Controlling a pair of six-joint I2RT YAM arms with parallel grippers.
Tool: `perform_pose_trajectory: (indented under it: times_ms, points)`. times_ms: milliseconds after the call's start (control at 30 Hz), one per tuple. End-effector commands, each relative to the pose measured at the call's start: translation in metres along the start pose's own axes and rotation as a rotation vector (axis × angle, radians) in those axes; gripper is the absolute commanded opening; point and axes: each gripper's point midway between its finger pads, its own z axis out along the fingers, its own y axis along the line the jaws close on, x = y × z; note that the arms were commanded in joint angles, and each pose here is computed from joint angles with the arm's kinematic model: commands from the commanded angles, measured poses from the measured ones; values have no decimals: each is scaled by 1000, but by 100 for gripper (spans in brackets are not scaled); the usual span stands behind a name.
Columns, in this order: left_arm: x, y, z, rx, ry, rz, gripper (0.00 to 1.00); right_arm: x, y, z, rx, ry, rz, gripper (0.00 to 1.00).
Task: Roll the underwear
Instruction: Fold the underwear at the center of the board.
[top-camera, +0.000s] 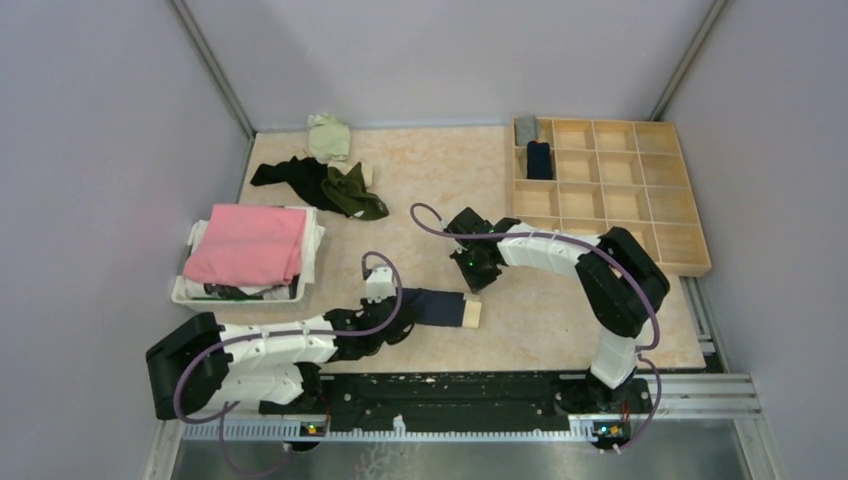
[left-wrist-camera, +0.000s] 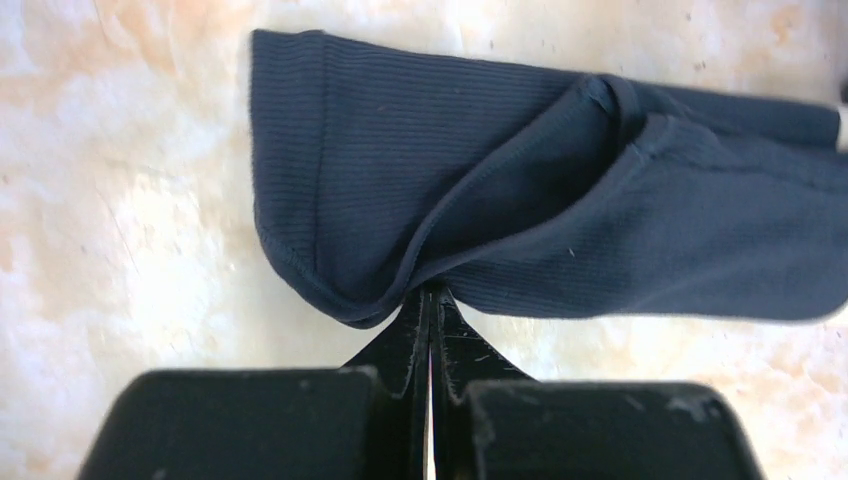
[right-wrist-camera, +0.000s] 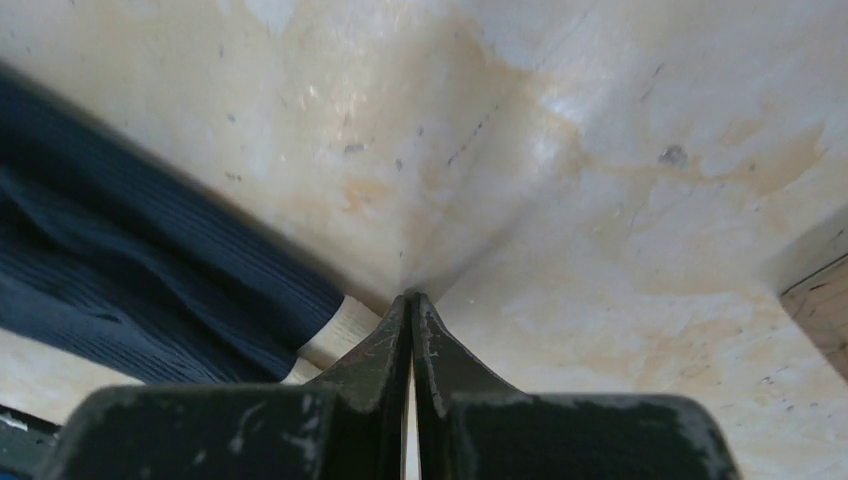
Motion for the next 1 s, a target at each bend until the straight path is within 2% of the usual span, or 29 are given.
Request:
perform_pose_trajectory:
  times_ms: [0, 300, 500, 633, 733, 833, 967]
  points:
    - [-28, -17, 14, 73, -52, 104, 0, 57, 7, 4, -32, 143, 16, 0]
    - [-76, -66, 50, 160, -128, 200, 0, 84, 40, -4, -110, 124, 58, 0]
    - [-96, -89, 69, 199, -154, 249, 0, 90, 48, -10, -148, 62, 140, 0]
    - [-106, -94, 73, 198, -161, 255, 0, 80, 23, -20, -21, -46, 209, 1]
    - [-114, -93, 64, 202, -179, 238, 0, 70, 3, -35, 69, -158, 272, 8]
    - [-121, -88, 50, 201, -199, 207, 0, 61, -3, -53, 62, -264, 323, 30]
    - [-125, -76, 30, 202, -217, 160, 0, 52, 8, -74, -47, -366, 346, 52]
